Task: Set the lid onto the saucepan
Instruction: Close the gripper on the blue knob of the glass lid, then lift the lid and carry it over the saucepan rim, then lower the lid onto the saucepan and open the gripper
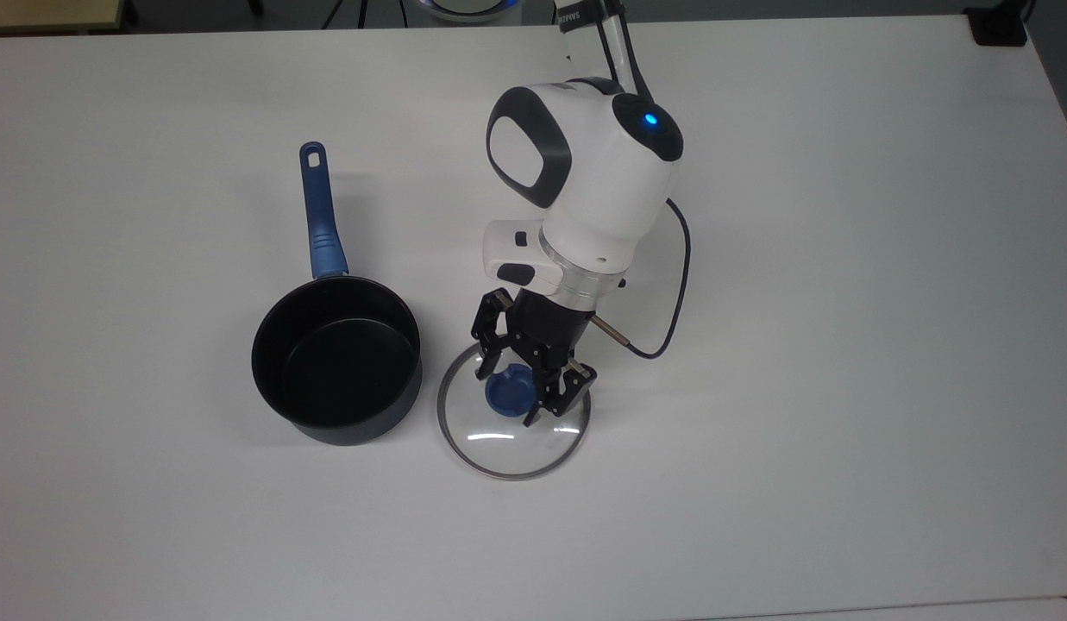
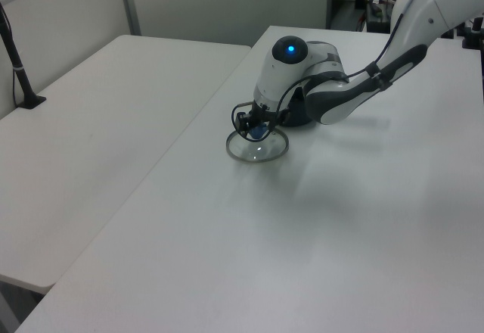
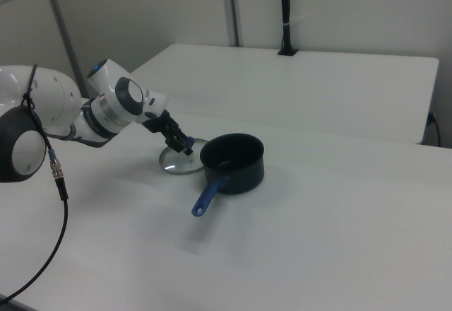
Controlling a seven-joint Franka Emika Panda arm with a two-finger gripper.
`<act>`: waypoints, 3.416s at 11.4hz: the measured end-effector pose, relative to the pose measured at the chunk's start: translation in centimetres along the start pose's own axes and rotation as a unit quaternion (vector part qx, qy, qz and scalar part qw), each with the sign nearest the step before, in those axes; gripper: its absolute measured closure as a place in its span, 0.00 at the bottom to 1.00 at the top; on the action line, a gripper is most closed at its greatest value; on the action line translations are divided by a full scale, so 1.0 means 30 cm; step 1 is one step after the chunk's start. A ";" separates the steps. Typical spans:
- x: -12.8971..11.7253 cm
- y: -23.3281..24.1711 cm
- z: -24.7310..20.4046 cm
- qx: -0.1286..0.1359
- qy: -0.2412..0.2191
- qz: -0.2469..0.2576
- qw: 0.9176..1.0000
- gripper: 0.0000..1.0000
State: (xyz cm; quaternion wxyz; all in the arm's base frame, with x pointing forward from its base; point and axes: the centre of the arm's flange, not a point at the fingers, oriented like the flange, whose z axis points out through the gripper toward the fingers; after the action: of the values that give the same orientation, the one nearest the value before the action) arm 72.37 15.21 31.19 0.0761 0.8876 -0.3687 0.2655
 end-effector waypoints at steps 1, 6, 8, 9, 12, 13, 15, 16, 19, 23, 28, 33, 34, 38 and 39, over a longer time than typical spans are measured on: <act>0.000 0.000 0.000 0.000 0.000 0.000 1.000 0.34; 0.022 -0.004 -0.014 0.004 0.004 0.002 1.000 0.35; 0.082 -0.019 -0.093 0.021 0.017 0.010 1.000 0.35; 0.100 -0.032 -0.155 0.034 0.021 0.012 0.999 0.35; 0.131 -0.067 -0.328 0.067 0.016 0.015 0.998 0.35; 0.160 -0.062 -0.390 0.073 0.007 0.012 0.997 0.35; 0.256 -0.002 -0.501 0.075 -0.035 -0.019 0.996 0.35; 0.317 0.052 -0.537 0.071 -0.057 -0.050 0.995 0.35; 0.494 0.239 -0.547 0.057 -0.119 -0.176 0.976 0.35; 0.644 0.399 -0.486 0.058 -0.134 -0.290 0.946 0.35; 0.725 0.478 -0.320 0.073 -0.095 -0.291 0.949 0.35; 0.658 0.548 -0.058 0.085 -0.080 -0.294 0.949 0.35; 0.651 0.559 -0.041 0.084 -0.083 -0.293 0.949 0.35; 0.663 0.570 -0.053 0.083 -0.080 -0.292 0.949 0.35; 0.667 0.571 -0.067 0.084 -0.077 -0.294 0.949 0.35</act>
State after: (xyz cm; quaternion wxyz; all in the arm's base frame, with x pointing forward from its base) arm 71.39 -8.68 42.39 0.0470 0.9776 -0.0720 0.1921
